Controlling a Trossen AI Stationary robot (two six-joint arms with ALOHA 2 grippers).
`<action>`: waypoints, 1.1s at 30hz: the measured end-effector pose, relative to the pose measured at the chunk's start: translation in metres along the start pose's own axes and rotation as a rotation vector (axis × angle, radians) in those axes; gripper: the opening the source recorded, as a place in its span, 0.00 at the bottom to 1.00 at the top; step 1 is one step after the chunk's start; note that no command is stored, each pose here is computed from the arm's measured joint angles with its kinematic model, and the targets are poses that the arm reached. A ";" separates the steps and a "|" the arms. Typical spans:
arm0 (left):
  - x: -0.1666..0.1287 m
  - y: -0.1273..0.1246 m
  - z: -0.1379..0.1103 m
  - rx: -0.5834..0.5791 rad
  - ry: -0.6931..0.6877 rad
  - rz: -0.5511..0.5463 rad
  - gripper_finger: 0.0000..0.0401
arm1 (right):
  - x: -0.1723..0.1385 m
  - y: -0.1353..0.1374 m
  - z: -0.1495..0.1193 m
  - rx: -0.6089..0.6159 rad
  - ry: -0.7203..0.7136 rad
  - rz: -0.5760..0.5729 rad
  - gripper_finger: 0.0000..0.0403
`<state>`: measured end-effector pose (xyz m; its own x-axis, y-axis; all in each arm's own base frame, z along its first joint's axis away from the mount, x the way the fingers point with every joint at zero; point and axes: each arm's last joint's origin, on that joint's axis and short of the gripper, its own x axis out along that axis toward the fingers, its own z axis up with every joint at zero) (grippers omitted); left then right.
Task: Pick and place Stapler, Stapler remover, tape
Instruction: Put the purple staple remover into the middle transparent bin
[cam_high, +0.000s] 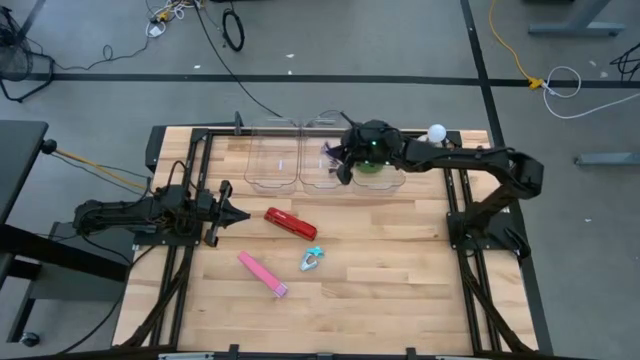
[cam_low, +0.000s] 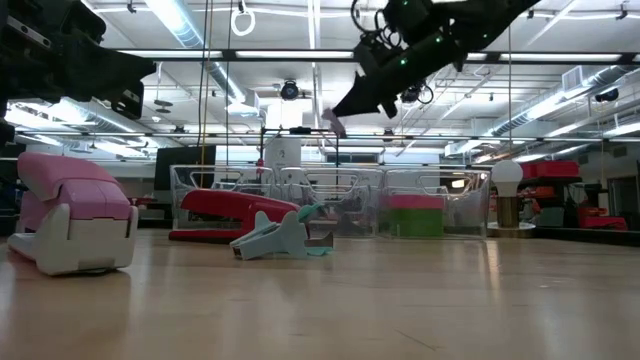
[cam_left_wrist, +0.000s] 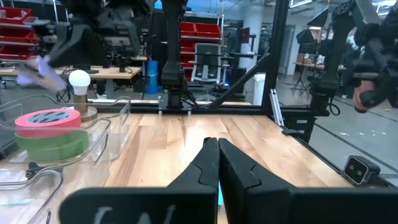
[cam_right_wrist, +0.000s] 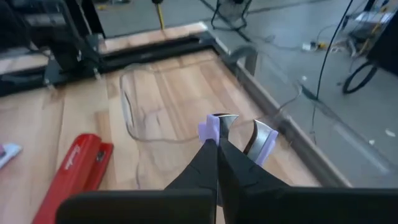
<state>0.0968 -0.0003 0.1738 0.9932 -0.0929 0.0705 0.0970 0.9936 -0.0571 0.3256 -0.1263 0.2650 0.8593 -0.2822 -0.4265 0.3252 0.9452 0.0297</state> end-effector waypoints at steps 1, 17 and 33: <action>0.000 0.000 0.000 0.000 0.000 0.000 0.01 | 0.004 0.000 -0.003 -0.001 0.009 0.002 0.00; 0.000 0.000 0.000 0.000 0.001 0.000 0.01 | 0.068 -0.003 -0.049 -0.009 0.058 0.095 0.00; 0.000 0.000 0.000 0.000 0.000 0.000 0.01 | 0.068 -0.004 -0.047 -0.047 0.036 0.090 0.00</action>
<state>0.0969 -0.0003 0.1737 0.9932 -0.0932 0.0704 0.0973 0.9936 -0.0575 0.3641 -0.1418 0.1937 0.8691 -0.1904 -0.4566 0.2276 0.9734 0.0273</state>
